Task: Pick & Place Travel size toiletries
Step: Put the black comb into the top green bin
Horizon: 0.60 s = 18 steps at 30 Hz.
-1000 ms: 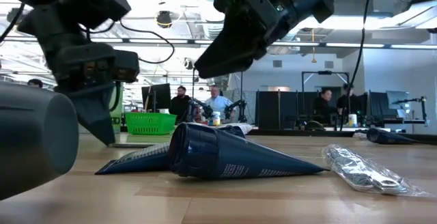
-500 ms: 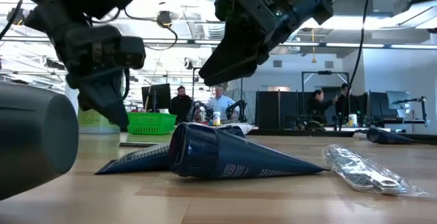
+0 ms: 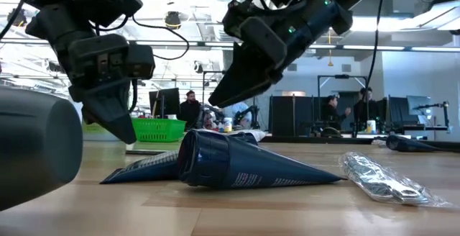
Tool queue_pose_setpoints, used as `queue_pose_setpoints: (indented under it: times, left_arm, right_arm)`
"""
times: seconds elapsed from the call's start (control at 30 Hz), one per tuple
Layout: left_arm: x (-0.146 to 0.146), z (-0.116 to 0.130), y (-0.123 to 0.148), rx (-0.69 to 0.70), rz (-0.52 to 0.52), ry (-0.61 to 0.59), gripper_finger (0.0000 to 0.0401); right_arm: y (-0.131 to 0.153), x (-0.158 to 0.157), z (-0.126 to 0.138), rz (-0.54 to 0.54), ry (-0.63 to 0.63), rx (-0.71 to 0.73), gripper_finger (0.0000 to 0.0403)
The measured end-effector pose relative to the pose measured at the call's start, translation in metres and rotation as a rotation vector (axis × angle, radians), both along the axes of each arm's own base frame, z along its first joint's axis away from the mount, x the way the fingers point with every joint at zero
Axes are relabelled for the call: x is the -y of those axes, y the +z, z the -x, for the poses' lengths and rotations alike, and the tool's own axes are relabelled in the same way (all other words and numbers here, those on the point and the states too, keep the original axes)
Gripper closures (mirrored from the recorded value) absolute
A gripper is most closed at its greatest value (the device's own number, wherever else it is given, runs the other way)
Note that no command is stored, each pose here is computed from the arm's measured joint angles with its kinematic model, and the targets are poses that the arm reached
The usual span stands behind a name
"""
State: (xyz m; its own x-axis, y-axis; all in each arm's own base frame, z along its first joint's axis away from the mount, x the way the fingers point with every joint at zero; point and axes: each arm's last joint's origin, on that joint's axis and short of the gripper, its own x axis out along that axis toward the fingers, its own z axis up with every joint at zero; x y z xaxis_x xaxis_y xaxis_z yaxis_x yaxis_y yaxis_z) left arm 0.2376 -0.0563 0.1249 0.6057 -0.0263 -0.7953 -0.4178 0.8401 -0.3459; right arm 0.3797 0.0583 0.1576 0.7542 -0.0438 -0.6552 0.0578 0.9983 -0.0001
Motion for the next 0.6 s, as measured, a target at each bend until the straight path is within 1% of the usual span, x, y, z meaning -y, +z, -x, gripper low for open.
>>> queue_pose_setpoints:
  times: [0.13, 0.27, 0.33, 0.4, 0.6]
  left_arm:
    - [-0.003, -0.001, 0.000, 0.005, -0.007, 0.012, 0.0400]
    - [-0.003, -0.001, -0.001, 0.000, -0.009, 0.006, 0.0400]
    - [-0.003, -0.001, -0.001, -0.001, -0.008, 0.005, 0.0400]
    - [-0.003, -0.002, -0.004, -0.007, -0.009, 0.005, 0.0400]
    - [-0.002, -0.003, -0.006, -0.018, -0.002, -0.001, 0.0400]
  right_arm:
    - [-0.001, 0.000, 0.000, -0.007, 0.003, -0.001, 0.0168]
    - [-0.009, 0.000, -0.002, -0.007, 0.002, -0.014, 0.0168]
    - [-0.011, -0.001, -0.006, -0.026, -0.007, 0.013, 0.0168]
    - [-0.016, -0.001, -0.004, -0.032, -0.015, -0.014, 0.0168]
    - [-0.013, 0.001, -0.006, -0.033, -0.017, 0.012, 0.0168]
